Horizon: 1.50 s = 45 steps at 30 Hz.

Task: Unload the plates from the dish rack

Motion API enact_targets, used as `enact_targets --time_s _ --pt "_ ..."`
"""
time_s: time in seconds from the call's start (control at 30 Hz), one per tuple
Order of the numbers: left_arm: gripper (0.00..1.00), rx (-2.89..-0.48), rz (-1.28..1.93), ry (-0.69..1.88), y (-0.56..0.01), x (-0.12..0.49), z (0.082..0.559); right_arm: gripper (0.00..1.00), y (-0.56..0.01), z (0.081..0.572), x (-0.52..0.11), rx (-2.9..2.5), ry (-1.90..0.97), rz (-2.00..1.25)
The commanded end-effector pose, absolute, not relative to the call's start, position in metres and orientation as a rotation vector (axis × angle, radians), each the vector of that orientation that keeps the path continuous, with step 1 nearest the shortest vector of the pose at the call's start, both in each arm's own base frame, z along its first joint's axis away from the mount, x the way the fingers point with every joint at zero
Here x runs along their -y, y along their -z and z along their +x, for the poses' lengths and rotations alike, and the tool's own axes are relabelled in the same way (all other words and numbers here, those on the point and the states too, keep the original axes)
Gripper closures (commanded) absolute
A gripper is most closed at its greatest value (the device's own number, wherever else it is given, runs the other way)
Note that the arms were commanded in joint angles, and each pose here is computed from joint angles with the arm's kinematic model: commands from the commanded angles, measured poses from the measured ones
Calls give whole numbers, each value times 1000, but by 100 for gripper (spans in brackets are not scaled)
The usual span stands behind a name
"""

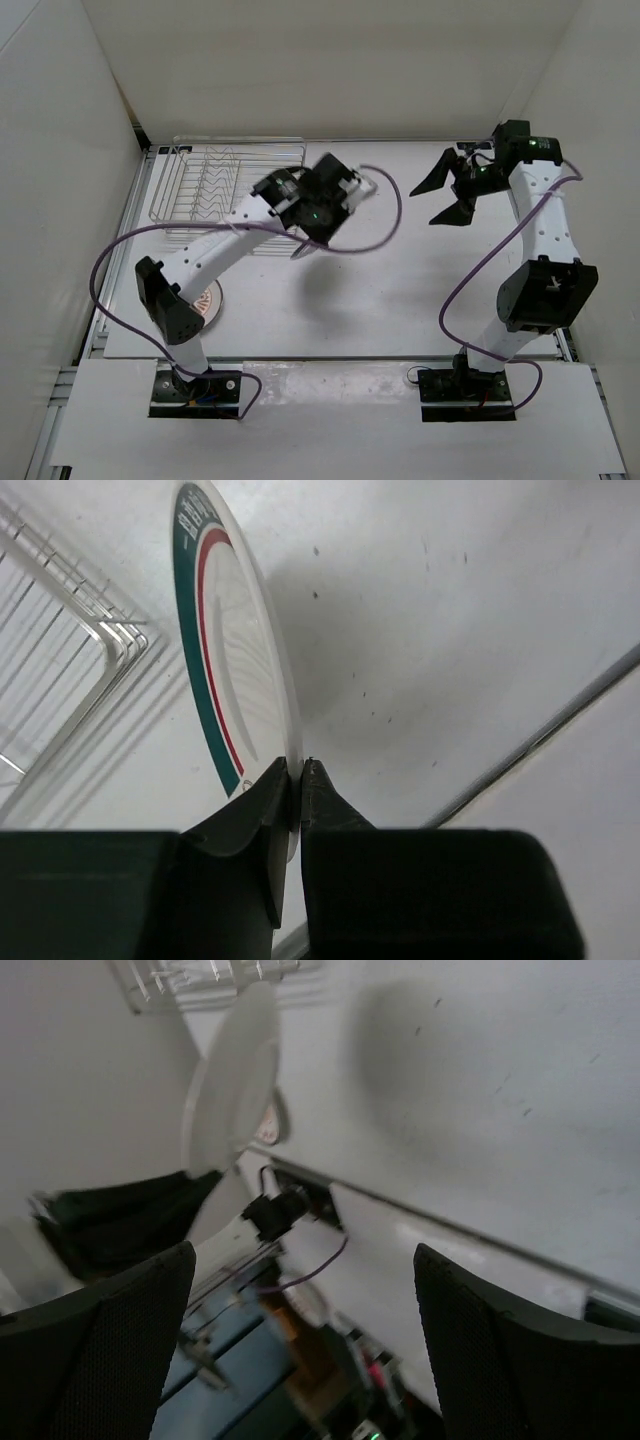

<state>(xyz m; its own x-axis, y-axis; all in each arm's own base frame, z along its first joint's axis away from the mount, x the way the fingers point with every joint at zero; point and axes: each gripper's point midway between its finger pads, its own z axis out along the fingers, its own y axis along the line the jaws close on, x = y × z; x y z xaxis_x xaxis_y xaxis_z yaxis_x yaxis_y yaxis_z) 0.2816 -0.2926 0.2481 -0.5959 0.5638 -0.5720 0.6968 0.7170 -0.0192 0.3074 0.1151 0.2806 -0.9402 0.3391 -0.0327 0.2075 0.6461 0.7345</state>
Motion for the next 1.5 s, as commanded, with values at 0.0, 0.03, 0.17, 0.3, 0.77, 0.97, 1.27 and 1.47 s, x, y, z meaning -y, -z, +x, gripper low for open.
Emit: enact_targets --time_s 0.0,0.03,0.17,0.3,0.77,0.97,1.27,1.47 --pt "100 -2182 1248 -54 -256 266 266 9 -295 268 -142 -2773 -1537 695" --pt "100 -2100 1363 -87 -257 278 248 9 -294 272 -142 -2749 -1549 681" --pt "100 -1748 1543 -450 -239 283 243 9 -283 261 -147 -2781 -1640 732" --pt "100 -1557 1576 -589 -242 293 239 9 -271 247 -150 -2836 -1635 755" --pt "100 -1134 1548 -681 -287 371 249 9 -261 245 -170 -2908 -1678 651" --pt "100 -1094 1524 -659 -299 386 242 20 -257 248 -171 -2935 -1643 612" --pt "83 -1125 1494 -680 -293 376 236 100 -250 248 -164 -2979 -1516 593" --pt "0 -1266 1127 -765 -313 315 259 100 -240 238 -151 -3048 -1323 617"
